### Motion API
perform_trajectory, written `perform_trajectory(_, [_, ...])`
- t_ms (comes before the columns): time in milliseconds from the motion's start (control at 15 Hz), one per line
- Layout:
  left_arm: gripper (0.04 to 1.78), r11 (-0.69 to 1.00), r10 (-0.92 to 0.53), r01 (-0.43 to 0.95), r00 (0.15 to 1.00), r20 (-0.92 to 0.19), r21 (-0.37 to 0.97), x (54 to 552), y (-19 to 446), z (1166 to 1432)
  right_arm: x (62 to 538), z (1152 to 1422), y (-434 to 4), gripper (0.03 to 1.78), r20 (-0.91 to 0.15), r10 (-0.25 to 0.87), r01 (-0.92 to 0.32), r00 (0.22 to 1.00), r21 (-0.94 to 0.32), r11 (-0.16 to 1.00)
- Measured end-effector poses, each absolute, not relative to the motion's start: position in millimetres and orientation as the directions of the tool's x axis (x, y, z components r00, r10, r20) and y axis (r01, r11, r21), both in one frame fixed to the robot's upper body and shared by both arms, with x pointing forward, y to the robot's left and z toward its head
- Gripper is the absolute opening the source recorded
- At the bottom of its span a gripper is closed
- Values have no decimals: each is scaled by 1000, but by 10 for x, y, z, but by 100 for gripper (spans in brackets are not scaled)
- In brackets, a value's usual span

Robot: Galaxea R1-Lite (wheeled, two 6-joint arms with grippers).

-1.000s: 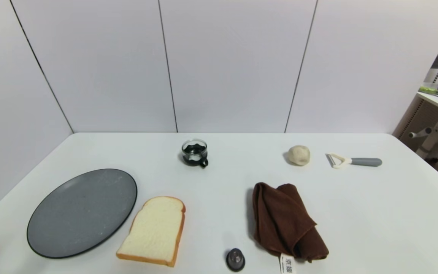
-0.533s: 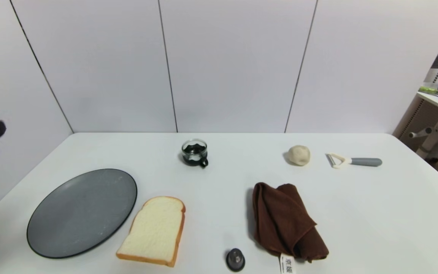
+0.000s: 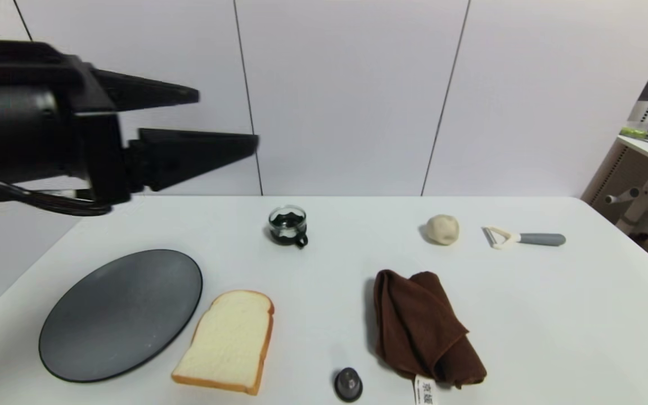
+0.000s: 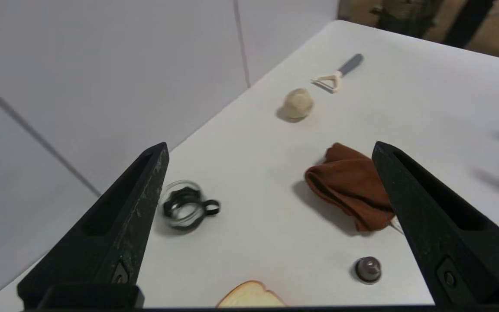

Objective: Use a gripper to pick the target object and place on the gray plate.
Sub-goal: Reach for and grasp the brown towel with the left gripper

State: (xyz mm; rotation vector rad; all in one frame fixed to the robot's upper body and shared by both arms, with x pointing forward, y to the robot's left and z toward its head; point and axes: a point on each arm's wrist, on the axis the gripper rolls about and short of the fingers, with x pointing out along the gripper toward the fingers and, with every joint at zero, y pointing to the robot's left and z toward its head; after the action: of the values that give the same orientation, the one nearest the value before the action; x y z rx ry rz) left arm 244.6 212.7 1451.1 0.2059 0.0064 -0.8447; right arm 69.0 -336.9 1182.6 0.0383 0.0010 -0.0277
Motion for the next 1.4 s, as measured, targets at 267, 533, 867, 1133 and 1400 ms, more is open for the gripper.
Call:
perform_trajectory(267, [169, 531, -816, 832, 553, -169, 161, 2669, 1547, 14376, 690, 11826, -3369, 170, -1, -29, 29, 1000, 38, 999])
perform_trajectory(533, [169, 480, -829, 868, 496, -260, 126, 2942, 1040, 14110, 690, 11826, -3369, 170, -1, -29, 29, 1000, 38, 999])
perform_trajectory(867, [169, 467, -828, 878, 476, -297, 106, 3254, 608, 13904, 690, 11827, -3369, 170, -1, -29, 29, 1000, 38, 999])
perform_trajectory(1133, [169, 465, -819, 883, 459, -346, 70, 3232, 369, 13757, 690, 11826, -3369, 170, -1, -28, 28, 1000, 38, 999])
perform_trajectory(1400, [169, 601, -731, 798, 573, -370, 50, 3154, 199, 13668, 690, 11826, -3369, 170, -2, -29, 29, 1000, 38, 999])
